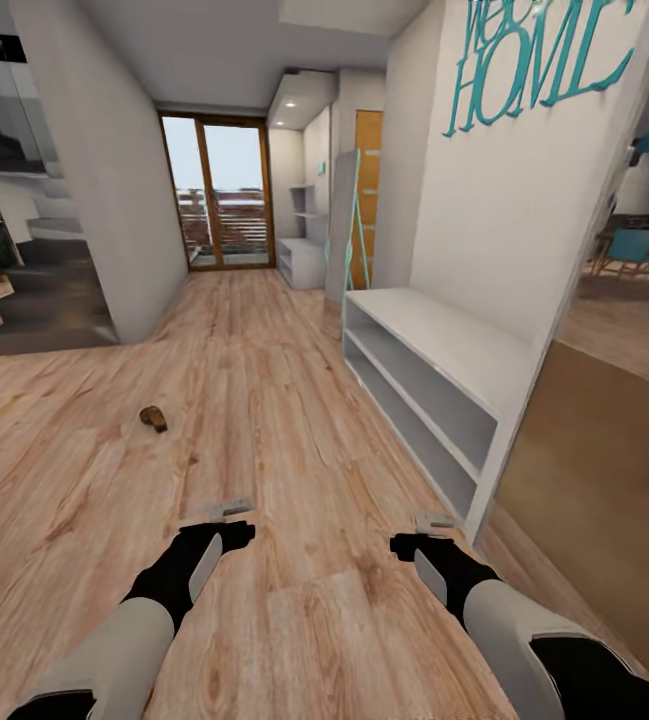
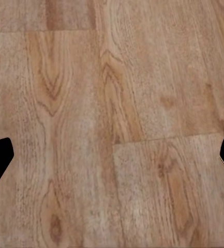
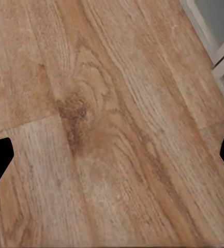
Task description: Pick up the two gym shoes and the two sandals from the corridor floor and place them onto the hallstand (shoe rack) in the corridor, making sure they are on the rack and not on the floor. Arrange them so the two gym shoes are next to each other and the two sandals are next to each other.
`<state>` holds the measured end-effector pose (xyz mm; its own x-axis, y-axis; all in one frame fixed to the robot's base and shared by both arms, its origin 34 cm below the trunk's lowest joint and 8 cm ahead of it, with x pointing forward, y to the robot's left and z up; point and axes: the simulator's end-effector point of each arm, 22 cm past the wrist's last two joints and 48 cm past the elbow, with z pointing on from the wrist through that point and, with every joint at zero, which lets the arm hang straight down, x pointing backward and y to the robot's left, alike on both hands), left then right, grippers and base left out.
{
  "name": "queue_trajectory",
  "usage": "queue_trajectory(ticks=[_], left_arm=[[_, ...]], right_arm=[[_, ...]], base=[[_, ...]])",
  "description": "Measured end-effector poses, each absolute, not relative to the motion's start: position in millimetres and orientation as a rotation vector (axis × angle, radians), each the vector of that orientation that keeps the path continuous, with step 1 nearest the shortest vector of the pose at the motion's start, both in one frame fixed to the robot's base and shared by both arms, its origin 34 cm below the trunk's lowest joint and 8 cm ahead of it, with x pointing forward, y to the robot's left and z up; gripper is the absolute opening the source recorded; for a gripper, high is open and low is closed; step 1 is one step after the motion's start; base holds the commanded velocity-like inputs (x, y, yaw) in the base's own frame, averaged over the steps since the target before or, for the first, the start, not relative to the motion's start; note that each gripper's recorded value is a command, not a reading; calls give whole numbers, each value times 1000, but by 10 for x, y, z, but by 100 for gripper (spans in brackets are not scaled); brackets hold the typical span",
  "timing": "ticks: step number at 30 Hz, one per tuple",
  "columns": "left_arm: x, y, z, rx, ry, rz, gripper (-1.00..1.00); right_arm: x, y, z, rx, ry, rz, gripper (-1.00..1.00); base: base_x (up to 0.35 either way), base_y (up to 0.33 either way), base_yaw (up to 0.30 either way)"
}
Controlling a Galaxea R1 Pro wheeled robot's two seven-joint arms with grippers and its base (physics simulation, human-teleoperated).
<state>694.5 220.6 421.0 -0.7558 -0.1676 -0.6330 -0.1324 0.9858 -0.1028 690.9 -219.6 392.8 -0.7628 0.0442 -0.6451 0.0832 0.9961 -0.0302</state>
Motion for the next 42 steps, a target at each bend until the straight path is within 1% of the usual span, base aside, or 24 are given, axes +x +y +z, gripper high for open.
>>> queue_trajectory(ticks=[6, 10, 21, 42], left_arm=[[6945, 2206, 4210, -208, 2438, -67, 100], [6945, 2206, 4210, -208, 2438, -67, 100], [6945, 2206, 4210, -208, 2438, -68, 100], [6918, 2206, 4090, -210, 2458, -65, 100]], right_arm=[[6907, -2196, 3926, 88, 2440, -74, 100], [6908, -2196, 3926, 88, 2439, -74, 100], [6908, -2196, 3927, 88, 2439, -74, 100], [6874, -2196, 3807, 88, 2459, -75, 100]], base=[[0, 4, -266], [0, 55, -149], [0, 189, -22], [0, 11, -1]])
